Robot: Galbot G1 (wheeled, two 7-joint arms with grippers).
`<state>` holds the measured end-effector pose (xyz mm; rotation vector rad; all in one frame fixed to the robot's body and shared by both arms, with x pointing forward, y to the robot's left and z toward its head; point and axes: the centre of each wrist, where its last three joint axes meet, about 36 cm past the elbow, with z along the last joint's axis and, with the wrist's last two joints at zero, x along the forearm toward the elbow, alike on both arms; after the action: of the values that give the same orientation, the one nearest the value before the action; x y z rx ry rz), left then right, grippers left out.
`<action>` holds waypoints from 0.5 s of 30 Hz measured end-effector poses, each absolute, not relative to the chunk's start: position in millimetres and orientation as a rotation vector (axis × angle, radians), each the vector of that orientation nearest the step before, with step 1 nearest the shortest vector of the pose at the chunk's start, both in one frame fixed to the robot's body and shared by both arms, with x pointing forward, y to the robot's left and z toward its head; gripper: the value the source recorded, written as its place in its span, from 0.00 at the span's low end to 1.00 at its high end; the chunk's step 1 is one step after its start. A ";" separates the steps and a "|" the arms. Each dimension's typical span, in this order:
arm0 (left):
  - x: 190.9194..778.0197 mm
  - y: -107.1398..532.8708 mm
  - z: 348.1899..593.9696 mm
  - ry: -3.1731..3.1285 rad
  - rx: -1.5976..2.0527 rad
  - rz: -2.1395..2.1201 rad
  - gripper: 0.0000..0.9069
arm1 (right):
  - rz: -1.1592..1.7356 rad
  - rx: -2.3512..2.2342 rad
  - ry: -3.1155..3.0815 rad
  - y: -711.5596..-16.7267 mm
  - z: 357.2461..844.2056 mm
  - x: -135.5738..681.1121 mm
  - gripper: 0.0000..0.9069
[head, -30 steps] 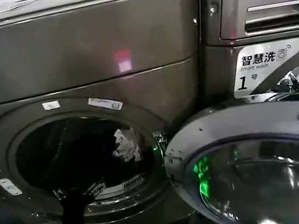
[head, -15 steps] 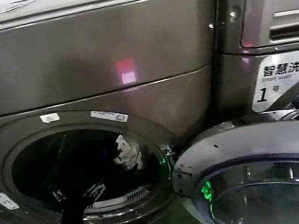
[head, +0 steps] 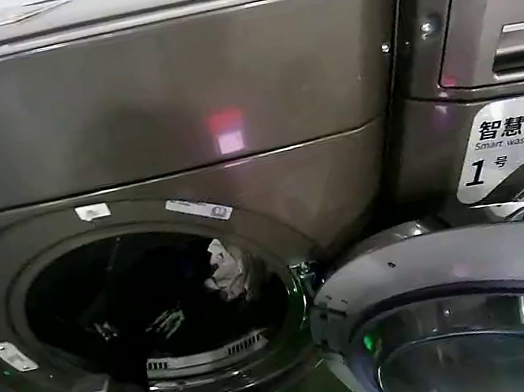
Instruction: Grasp the clothes from the dryer.
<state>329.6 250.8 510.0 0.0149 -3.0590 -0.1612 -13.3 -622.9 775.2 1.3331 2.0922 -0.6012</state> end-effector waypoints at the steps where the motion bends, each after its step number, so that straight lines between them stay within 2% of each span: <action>1: 335.2 250.7 508.4 -3.065 0.008 -0.161 1.00 | -0.603 1.335 2.090 -622.6 775.9 -13.9 1.00; 15: 467.8 248.8 474.5 -3.085 -0.016 -0.140 1.00 | -0.622 1.343 2.077 -620.2 780.8 -20.0 1.00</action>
<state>467.8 248.8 474.5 -0.0158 -3.0847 -0.1396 -20.0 -620.2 780.8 1.3429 2.0775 -0.6223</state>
